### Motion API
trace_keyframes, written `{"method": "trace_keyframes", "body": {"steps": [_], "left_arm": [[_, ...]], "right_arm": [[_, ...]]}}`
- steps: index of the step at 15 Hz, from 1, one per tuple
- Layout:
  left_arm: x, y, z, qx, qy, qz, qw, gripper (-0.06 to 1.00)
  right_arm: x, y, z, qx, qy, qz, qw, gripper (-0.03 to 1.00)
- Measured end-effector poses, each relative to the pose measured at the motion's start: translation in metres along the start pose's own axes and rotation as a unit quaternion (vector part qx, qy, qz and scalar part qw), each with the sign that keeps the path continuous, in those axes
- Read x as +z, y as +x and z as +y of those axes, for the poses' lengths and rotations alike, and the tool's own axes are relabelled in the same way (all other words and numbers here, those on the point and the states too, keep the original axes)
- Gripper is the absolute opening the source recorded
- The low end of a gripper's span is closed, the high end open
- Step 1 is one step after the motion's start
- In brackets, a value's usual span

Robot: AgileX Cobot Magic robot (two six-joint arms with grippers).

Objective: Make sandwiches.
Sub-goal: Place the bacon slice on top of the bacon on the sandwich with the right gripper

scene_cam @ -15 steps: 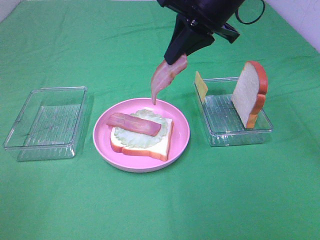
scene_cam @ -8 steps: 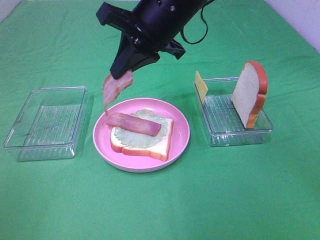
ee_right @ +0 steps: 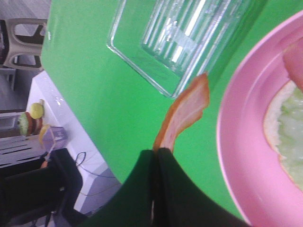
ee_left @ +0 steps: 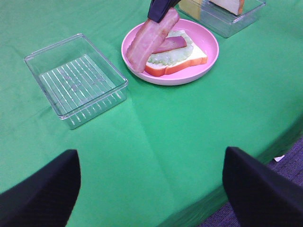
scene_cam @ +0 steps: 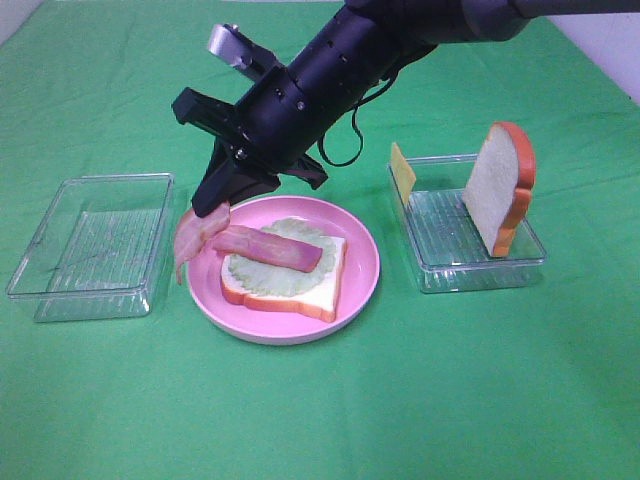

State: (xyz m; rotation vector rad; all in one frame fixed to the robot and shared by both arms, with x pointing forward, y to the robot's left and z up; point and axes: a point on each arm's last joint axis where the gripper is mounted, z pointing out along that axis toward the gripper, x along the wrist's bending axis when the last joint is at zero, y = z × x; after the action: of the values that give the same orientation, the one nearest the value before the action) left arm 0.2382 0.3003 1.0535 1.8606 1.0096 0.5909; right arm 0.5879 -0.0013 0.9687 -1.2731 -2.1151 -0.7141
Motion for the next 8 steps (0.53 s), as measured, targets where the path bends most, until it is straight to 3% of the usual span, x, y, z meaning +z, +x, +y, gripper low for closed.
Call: {"method": "trace_keyframes", "body": {"steps": [6,8], "left_arm": [[0.0,0.0,0.0,0.0,0.0,0.0,1.0,0.77],[0.0,0.0,0.0,0.0,0.0,0.0,1.0,0.77]], "right_arm": [[-0.003,-0.027,-0.001,0.042,0.002,-0.147,0.988,0.01],[-0.004,-0.029,-0.001,0.04,-0.001,-0.16,0.986,0.22]]}}
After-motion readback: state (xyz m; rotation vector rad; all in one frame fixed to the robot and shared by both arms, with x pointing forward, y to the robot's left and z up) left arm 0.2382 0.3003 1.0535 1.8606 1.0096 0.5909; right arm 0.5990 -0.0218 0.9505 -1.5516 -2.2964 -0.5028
